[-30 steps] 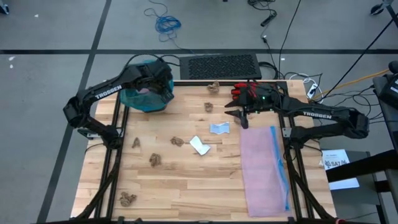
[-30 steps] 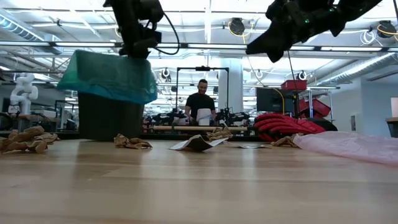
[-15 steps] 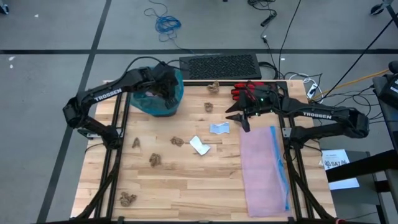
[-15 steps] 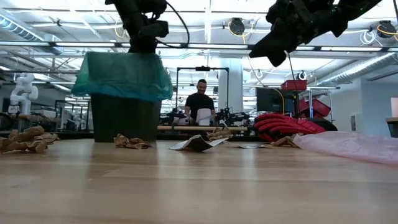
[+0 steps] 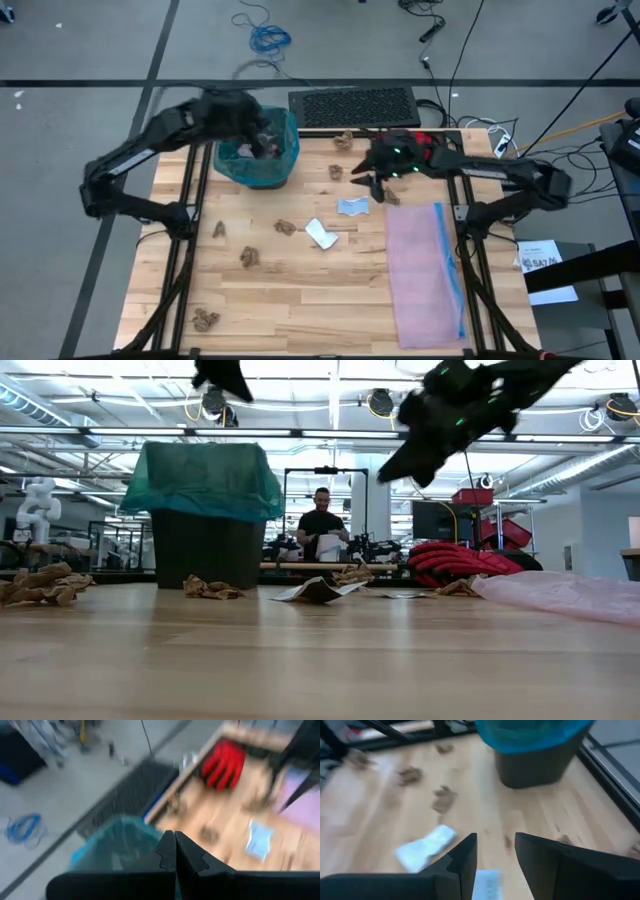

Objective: Place trash/remove bag and relplace
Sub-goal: Put the brown napkin into the trash bin

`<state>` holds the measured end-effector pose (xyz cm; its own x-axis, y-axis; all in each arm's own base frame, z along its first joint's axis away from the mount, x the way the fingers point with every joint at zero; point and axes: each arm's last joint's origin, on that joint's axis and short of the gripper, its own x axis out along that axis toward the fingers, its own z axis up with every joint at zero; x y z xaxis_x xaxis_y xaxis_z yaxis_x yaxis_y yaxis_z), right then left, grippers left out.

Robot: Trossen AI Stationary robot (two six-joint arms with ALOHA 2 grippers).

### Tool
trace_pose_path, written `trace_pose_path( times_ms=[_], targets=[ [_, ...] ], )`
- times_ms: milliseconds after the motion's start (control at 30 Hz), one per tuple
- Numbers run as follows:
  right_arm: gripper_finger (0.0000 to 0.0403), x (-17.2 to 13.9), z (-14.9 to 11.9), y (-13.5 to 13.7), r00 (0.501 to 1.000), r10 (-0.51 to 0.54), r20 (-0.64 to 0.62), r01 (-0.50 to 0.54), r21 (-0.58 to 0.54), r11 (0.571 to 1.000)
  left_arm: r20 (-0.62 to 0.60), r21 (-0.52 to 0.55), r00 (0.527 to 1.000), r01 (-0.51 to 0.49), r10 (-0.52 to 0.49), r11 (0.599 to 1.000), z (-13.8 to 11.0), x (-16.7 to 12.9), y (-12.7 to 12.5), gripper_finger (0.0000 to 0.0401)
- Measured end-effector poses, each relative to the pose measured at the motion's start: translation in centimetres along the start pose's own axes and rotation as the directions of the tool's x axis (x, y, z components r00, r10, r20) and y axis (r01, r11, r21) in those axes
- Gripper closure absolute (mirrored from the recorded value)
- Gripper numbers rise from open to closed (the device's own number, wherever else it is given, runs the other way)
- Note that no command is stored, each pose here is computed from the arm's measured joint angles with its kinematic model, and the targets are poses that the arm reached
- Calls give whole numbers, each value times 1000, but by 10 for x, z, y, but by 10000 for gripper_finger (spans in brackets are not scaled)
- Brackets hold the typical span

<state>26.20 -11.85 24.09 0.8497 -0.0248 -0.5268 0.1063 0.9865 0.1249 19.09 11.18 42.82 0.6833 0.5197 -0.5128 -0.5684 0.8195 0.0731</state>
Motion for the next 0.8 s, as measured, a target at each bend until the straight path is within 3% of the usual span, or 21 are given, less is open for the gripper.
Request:
trace_pose_path(
  times_ms=[200,433,567,700,800],
  targets=[
    [244,53,-8,-42,982,-25,-187,31,31,999,158,-53,987,2,6,999,2,-41,5,401],
    [174,97,-13,-73,946,-100,-307,108,8,994,132,-49,991,-16,23,999,-7,-42,5,401],
    [158,118,-15,-83,930,-98,-355,108,7,994,105,-39,994,-18,22,999,-10,-37,5,401],
    [184,135,-23,-90,915,-94,-391,112,24,993,74,-20,997,-20,21,1000,-15,-30,4,401],
    [252,136,-27,-91,898,-123,-423,146,21,989,49,-16,999,-20,21,1000,-20,-27,3,401]
  ],
)
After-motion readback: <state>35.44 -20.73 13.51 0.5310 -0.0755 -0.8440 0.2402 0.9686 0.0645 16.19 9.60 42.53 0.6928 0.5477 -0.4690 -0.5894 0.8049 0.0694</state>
